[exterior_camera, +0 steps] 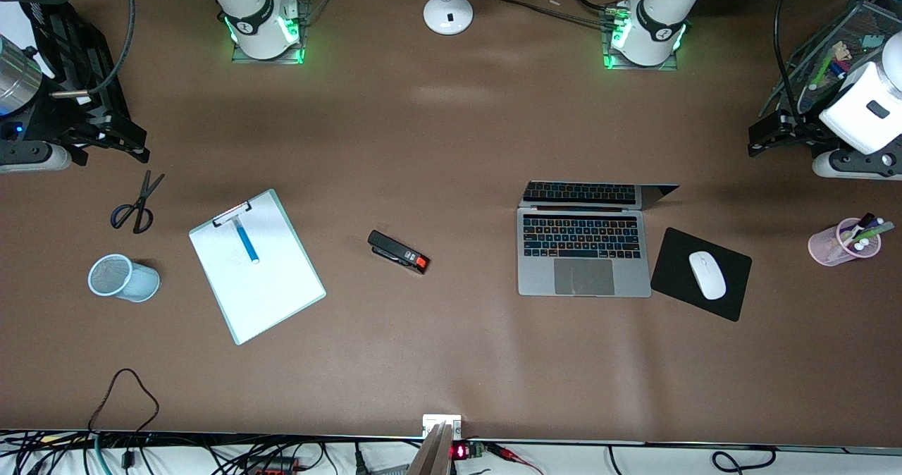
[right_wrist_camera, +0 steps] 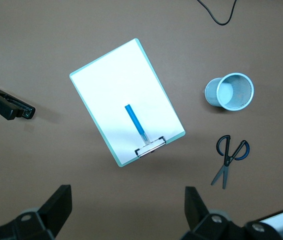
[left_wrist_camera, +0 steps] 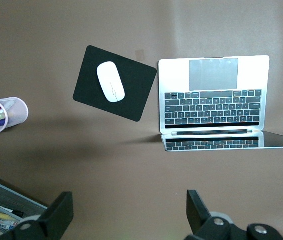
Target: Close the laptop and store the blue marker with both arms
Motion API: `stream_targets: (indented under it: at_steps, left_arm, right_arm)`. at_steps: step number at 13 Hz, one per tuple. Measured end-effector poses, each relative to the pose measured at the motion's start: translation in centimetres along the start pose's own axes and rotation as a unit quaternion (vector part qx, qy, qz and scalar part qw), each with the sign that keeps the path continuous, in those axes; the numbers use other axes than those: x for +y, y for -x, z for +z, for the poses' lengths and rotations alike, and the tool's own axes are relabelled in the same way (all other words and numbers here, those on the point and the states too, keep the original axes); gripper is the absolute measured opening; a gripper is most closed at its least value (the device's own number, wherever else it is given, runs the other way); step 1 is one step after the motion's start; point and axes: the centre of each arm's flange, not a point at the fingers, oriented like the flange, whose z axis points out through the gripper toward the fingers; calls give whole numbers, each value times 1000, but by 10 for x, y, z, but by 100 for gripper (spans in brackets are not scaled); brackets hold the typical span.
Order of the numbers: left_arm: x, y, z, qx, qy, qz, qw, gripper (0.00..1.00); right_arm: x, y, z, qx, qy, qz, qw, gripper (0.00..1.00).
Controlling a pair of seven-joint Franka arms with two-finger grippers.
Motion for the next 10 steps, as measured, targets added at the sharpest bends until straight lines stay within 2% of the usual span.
stream_targets:
  at_steps: [3,7,10]
  left_arm:
    - [-1,0,0,0,0,-1,1000,100]
    - [0,0,1,-1,0,0,1000,100]
    - [5,-5,23,-43,0,5,999,100]
  right_arm:
    - [1,3,2,-12,0,1,1000,100]
    - [2,3,2,-12,0,2,1000,100]
    - [2,3,2,-12,0,2,1000,100]
